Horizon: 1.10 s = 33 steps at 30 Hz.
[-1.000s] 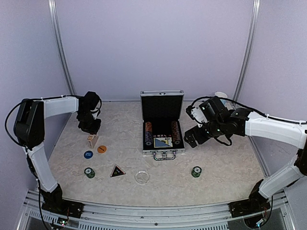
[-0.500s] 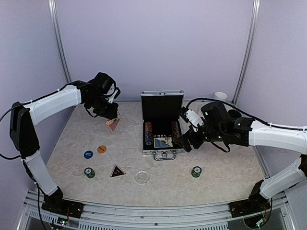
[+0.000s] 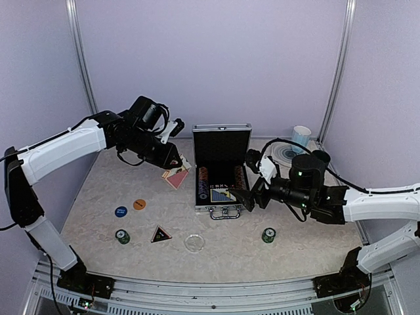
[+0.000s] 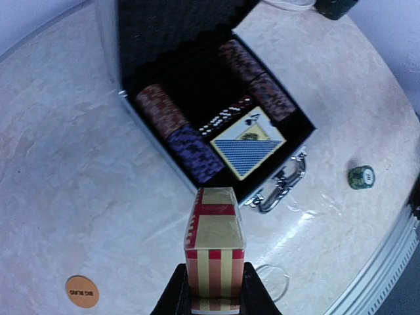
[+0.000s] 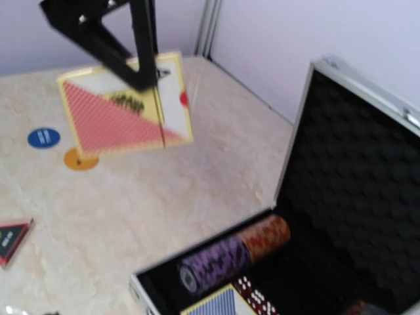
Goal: Pack up texas hold em set
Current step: Pass from the left arm to the right
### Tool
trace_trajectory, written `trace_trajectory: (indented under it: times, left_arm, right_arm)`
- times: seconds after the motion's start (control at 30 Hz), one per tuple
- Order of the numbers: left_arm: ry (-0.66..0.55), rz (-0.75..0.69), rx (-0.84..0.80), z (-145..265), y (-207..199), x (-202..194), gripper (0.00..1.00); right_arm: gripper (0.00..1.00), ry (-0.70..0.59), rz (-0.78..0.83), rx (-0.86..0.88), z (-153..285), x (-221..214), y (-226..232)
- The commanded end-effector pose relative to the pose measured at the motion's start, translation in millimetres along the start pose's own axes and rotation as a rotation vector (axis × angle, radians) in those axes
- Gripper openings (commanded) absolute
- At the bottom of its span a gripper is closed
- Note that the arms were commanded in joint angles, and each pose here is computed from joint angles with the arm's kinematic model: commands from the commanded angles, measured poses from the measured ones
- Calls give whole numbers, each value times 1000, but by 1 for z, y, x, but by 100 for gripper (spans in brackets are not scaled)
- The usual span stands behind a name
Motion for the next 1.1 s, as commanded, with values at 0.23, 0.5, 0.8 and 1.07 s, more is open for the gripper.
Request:
trace_trajectory:
  times: [0.23, 0.5, 0.8, 1.07]
  left_arm:
    - [-71, -232, -347, 12, -74, -2, 10]
    - [-69, -338, -471, 13, -96, -8, 10]
    - [-56, -447, -582, 16, -121, -20, 10]
    - [-54, -522, -659, 20, -139, -28, 10]
  right_arm:
    - [98, 11, -92, 232, -15, 35, 13]
    - [94, -74, -257, 358, 14, 29, 3]
    - [90, -59, -301, 470, 18, 26, -1]
    - [82, -55, -321, 616, 13, 27, 5]
Point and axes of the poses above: each gripper's point midway between its finger pads, its own z axis back along the fingers, its own y axis along the line the jaws close on, x = y × z, the point moved 8 cm from there along z, back along the fingers, and after that the axes turned 4 degrees about z, right-handed, at the moved point
